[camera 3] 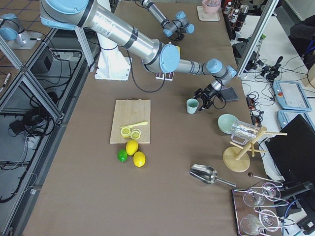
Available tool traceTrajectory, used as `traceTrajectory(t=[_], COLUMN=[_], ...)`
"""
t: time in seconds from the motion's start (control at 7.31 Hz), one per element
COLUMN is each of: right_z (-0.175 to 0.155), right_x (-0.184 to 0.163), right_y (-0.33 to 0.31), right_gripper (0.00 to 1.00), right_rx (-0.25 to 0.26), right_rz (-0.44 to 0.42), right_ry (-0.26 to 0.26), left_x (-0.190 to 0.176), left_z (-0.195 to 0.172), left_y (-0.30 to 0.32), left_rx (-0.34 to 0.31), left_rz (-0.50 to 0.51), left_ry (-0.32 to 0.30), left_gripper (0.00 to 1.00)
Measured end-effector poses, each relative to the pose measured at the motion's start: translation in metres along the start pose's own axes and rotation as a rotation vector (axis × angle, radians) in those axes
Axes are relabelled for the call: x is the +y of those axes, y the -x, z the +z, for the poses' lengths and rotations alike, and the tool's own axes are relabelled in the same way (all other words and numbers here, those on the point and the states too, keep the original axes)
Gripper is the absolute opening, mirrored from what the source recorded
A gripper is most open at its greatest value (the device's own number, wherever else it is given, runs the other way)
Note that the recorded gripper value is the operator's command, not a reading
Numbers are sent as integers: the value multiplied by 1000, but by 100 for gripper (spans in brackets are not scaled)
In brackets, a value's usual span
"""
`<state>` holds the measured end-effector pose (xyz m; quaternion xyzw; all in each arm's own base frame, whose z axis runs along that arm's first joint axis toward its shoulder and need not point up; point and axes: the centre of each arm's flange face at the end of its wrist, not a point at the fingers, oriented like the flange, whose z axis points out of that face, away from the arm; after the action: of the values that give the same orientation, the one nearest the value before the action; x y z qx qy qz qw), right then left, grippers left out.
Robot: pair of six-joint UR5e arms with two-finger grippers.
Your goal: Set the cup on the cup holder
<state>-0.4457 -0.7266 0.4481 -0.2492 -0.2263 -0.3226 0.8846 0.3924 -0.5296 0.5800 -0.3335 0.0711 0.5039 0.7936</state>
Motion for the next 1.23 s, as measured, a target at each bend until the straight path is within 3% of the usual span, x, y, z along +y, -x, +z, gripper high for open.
traceTrajectory(t=[0.27, 0.41, 0.68, 0.82, 0.96, 1.09, 1.23], right_z=[7, 10, 18, 20, 21, 20, 19], right_x=[-2, -2, -3, -3, -3, -3, -3], right_y=[4, 5, 5, 6, 6, 7, 7], right_gripper=[100, 100, 100, 72, 15, 0, 0], right_rx=[17, 19, 20, 23, 30, 37, 44], right_rz=[-13, -17, -25, -27, -29, -37, -51], right_ry=[24, 36, 58, 66, 72, 75, 77], left_x=[4, 8, 14, 18, 25, 38, 56], left_z=[4, 1, -2, -4, -8, -18, -37], left_y=[0, 0, 2, 6, 13, 25, 33], left_rx=[0, 2, 3, 7, 14, 21, 33], left_rz=[-6, -9, -14, -20, -31, -47, -58], left_ry=[30, 36, 42, 40, 28, -11, -102], left_gripper=[33, 17, 6, 4, 4, 4, 4])
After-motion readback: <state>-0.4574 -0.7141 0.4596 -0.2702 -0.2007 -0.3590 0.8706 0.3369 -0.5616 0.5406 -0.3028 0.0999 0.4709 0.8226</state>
